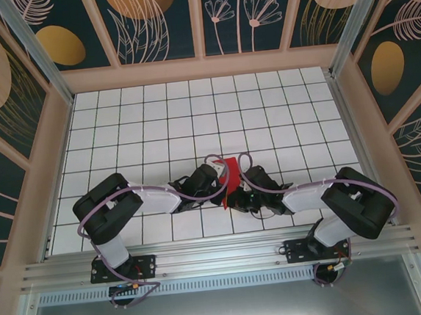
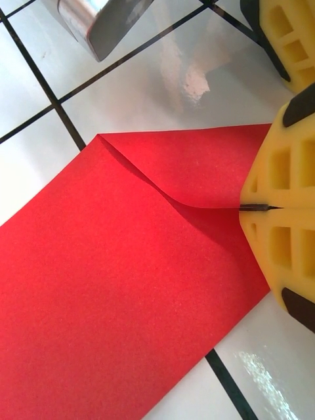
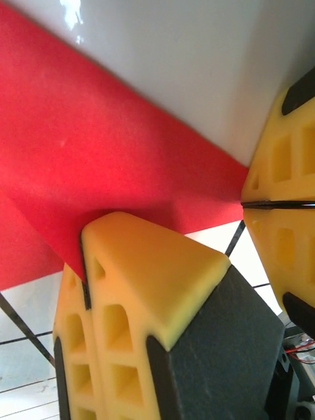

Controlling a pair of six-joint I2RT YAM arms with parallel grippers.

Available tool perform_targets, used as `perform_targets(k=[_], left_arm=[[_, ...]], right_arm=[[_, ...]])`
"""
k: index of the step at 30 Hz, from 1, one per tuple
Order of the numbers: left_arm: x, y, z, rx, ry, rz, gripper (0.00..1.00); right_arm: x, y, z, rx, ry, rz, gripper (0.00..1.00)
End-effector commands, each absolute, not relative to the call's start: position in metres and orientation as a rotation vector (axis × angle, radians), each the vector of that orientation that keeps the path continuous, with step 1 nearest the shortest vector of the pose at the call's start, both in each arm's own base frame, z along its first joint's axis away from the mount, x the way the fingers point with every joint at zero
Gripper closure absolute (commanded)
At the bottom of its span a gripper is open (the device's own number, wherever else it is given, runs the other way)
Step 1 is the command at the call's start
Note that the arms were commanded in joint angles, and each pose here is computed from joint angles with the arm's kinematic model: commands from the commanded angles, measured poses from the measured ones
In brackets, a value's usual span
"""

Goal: Fold a paper plane with a square sheet of paper (pick it up from the middle)
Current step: Third fold the triangle at the center of the table.

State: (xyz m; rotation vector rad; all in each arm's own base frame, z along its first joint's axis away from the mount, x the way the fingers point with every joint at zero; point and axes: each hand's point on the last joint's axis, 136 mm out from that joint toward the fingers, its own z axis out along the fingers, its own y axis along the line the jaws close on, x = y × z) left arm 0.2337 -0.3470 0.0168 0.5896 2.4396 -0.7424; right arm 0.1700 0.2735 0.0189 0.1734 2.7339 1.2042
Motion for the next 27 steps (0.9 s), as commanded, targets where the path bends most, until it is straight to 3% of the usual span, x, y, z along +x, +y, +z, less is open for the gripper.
perform_targets(k=[1,15,27], left_arm=[[0.23,-0.343,0.013,0.578,2.464,-0.743,0.98],[0.231,-0.343,0.014,0.577,2.463,-0.745,0.98],[0.232,-0.344,0.015,0.578,2.463,-0.74,0.99]], right_arm=[[0.174,0.279,0.033,0.17,2.688,1.22,0.89],[0.165,0.281,0.004,0.204,2.767,1.169,0.9],[0.164,0.288,0.02,0.17,2.74,1.184,0.89]])
